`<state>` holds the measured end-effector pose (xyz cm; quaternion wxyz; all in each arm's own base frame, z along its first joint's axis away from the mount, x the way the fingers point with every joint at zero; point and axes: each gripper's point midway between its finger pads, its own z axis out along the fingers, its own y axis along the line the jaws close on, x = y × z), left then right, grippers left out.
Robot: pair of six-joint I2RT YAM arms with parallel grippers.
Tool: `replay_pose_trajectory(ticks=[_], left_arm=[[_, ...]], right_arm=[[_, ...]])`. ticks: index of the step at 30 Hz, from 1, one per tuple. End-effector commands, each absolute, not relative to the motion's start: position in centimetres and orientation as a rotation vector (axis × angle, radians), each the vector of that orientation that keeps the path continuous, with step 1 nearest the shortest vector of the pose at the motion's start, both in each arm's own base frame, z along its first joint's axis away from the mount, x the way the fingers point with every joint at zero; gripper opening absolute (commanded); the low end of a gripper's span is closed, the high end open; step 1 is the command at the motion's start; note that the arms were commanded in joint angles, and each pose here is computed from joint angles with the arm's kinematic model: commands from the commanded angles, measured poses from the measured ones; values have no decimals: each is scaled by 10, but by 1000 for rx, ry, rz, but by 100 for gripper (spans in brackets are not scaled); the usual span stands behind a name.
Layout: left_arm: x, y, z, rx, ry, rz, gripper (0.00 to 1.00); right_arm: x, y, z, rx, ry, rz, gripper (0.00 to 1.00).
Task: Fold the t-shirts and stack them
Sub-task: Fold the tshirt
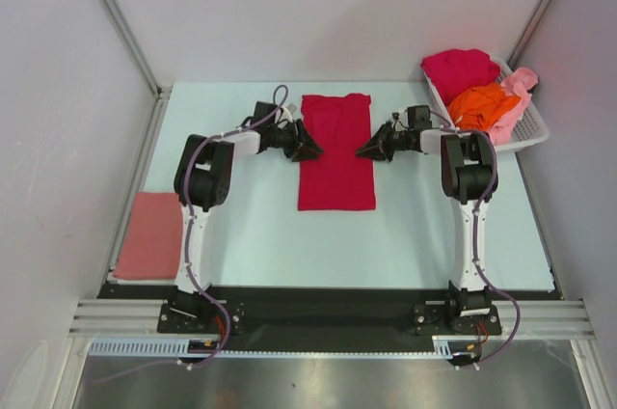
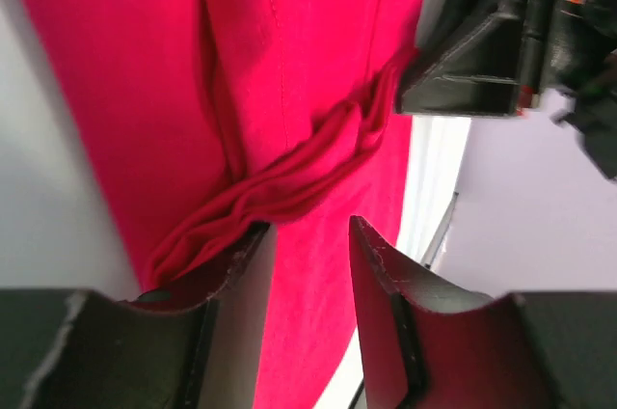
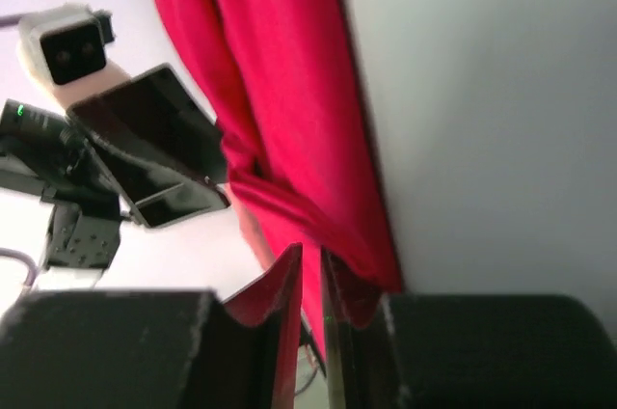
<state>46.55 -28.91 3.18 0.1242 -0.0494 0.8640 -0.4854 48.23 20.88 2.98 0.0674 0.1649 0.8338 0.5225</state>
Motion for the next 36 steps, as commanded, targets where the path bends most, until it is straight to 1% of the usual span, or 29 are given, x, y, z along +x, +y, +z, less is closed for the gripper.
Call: replay_pose_trajectory(ticks=[1,4,5,7,8,10,11,12,13,14,15,16,18,19,20,21,22,23,24,25,26,27,28,29,31,32,33,35,36], left_arm=[[500,-271,39,-161,2439,-1345,45],[509,-263,37,-157,2442,-1321,45],[509,-260,36,-153,2462,-1294,45],[512,-258,52,-120,2454,-1255,46],[509,-255,56,-121,2470,-1222,47],[506,-252,76,-76,2444,-1176,52],[499,-247,100,-69,2421,-1154,54],[496,-244,108,-74,2408,-1120,57],[483,-240,105,-87,2429,-1106,58],[477,-237,135,-54,2376,-1089,59],[470,-236,138,-47,2374,-1053,59],[453,-233,150,-10,2360,-1026,60],[437,-226,150,-16,2371,-965,61],[419,-221,132,-43,2424,-954,62],[407,-220,143,-73,2412,-961,63],[397,-218,140,-103,2425,-957,63],[378,-211,119,-159,2478,-934,63],[366,-215,119,-211,2478,-946,61],[355,-216,133,-223,2436,-957,61],[340,-212,118,-270,2439,-930,60],[331,-215,118,-340,2433,-949,59],[318,-223,128,-332,2403,-969,59],[303,-221,113,-373,2428,-953,59],[300,-228,115,-430,2391,-975,59],[293,-231,114,-486,2295,-1046,59],[290,-235,116,-574,2257,-1104,60],[287,-235,113,-622,2230,-1130,60],[280,-231,105,-739,2184,-1167,60],[279,-226,97,-778,2178,-1133,60]], right_arm=[[511,205,48,492,2441,1575,20],[518,192,30,528,2469,1517,20],[520,189,32,492,2491,1488,20],[522,181,31,472,2528,1426,20],[514,178,32,475,2586,1388,20],[523,167,61,308,2569,1207,28],[514,162,70,295,2610,1140,32],[514,154,73,233,2614,1018,38],[508,153,98,192,2591,977,40],[501,148,101,192,2611,927,41],[487,145,96,194,2645,909,42],[480,140,114,162,2619,884,42],[463,134,115,181,2635,875,44],[441,132,99,234,2692,892,45],[436,134,113,220,2647,924,45],[426,136,112,230,2650,940,46],[401,136,92,281,2711,954,46],[397,141,107,279,2654,976,47],[385,144,102,310,2662,991,48],[376,147,102,332,2653,1005,49],[356,155,86,415,2674,1059,50],[348,162,95,416,2634,1097,51],[342,166,94,436,2622,1121,51],[327,173,81,489,2638,1136,51],[317,178,87,501,2597,1132,51],[316,179,89,502,2567,1116,51],[302,183,81,558,2586,1121,53],[300,184,91,579,2506,1125,55],[284,183,77,704,2527,1141,57]])
